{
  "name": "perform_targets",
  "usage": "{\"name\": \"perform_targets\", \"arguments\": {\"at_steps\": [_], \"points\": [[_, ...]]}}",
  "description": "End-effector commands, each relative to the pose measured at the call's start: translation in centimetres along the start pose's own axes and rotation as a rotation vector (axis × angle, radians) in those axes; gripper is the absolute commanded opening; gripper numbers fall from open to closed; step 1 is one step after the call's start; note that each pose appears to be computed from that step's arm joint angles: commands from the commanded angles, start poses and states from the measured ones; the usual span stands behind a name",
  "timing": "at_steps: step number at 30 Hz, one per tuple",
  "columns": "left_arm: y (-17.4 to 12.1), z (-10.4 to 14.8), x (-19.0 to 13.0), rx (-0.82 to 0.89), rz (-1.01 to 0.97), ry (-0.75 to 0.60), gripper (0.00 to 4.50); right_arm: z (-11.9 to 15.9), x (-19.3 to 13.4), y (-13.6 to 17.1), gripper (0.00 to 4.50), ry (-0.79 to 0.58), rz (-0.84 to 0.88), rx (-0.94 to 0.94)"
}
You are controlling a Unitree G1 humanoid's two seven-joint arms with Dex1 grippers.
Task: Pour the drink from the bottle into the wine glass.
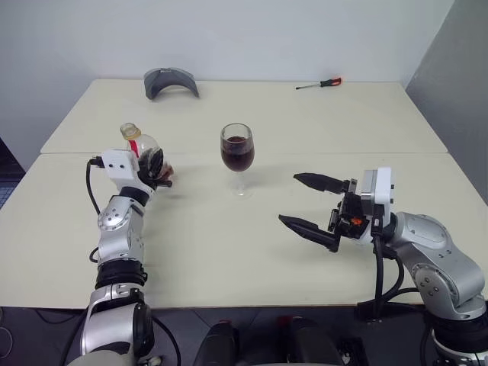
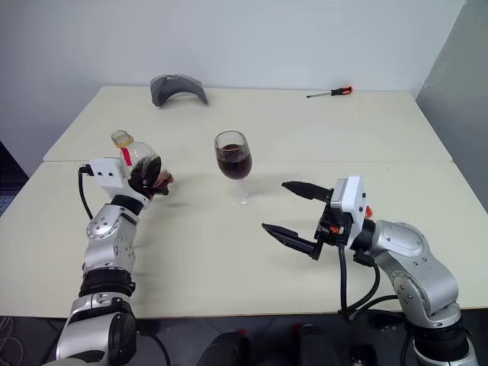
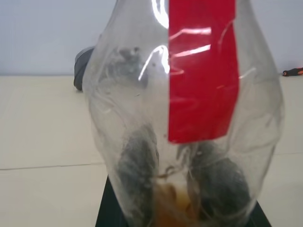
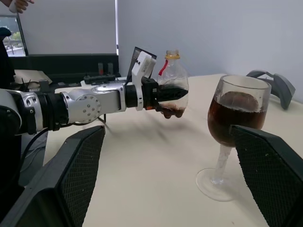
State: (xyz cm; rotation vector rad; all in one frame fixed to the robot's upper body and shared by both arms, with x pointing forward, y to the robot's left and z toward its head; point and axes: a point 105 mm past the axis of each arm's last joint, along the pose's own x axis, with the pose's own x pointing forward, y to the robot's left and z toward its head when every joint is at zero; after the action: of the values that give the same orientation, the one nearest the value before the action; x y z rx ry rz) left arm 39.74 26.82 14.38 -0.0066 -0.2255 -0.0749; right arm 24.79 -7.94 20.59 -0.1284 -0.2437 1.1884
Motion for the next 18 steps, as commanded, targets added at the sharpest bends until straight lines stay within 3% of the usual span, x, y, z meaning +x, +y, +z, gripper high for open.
{"name": "perform_targets", "arguments": {"at_steps": [1,13,18], "points": [[0.0,0.7,0.2,-0.003,0.013,-0.050,0.72,1.0,0.3,-0.2,4.50,-0.031,-0.009,-0.047],[0.1,-0.7,-0.4,-0.034,0.043,-0.032,0.72,1.1,0.6,-1.6,4.50,-0.015,-0.046,-0.060],[0.0,-0.5,-0.6,-0.025,0.029,-0.034,2.36,1.2,0.8,-1.9,4.50,-0.016,-0.057,-0.065]]}}
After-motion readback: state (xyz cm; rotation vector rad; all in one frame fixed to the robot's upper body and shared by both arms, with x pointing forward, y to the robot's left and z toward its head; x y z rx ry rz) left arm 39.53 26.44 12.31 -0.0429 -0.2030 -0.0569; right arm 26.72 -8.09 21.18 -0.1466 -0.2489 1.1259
